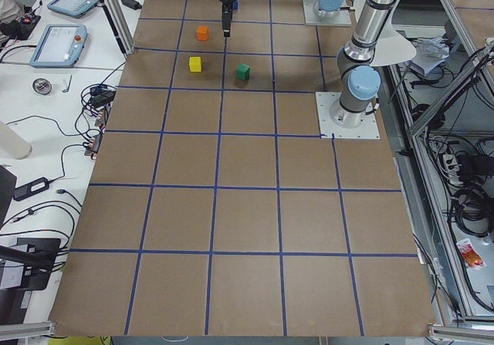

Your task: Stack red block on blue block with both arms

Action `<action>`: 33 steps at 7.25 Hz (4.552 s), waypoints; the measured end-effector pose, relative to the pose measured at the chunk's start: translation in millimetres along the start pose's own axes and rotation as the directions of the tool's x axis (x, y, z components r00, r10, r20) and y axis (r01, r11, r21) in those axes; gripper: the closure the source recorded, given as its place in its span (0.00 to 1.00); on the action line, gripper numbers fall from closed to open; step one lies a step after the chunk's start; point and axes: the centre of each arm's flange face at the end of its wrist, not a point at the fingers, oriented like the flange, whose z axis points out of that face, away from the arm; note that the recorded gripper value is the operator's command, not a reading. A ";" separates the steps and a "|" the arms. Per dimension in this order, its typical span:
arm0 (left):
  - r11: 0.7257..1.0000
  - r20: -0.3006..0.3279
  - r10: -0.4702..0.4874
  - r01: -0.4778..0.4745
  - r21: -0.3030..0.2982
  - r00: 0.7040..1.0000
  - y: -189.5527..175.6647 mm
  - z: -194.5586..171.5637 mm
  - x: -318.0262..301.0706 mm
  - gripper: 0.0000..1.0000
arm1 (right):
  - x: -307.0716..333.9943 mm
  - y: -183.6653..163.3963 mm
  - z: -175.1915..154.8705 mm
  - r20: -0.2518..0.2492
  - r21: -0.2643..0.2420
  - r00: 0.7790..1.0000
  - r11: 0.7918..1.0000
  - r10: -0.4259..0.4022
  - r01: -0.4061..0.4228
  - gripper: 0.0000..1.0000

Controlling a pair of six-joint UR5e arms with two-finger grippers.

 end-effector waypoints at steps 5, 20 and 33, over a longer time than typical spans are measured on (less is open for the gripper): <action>1.000 0.000 0.000 0.000 0.000 1.000 -0.2 0.0 0.0 0.00 | 4.2 -15.6 24.4 -0.002 0.014 1.000 1.000 0.008 -0.008 1.00; 1.000 -0.002 0.000 0.000 -0.008 1.000 -0.9 4.2 0.2 0.00 | 13.7 -3.7 39.7 0.024 -0.024 0.999 0.999 0.035 -0.034 0.22; 1.000 -0.002 -0.001 0.001 -0.010 1.000 -1.2 4.9 0.2 0.00 | -82.1 95.4 -150.8 -0.007 0.045 0.992 0.991 0.124 -0.124 0.00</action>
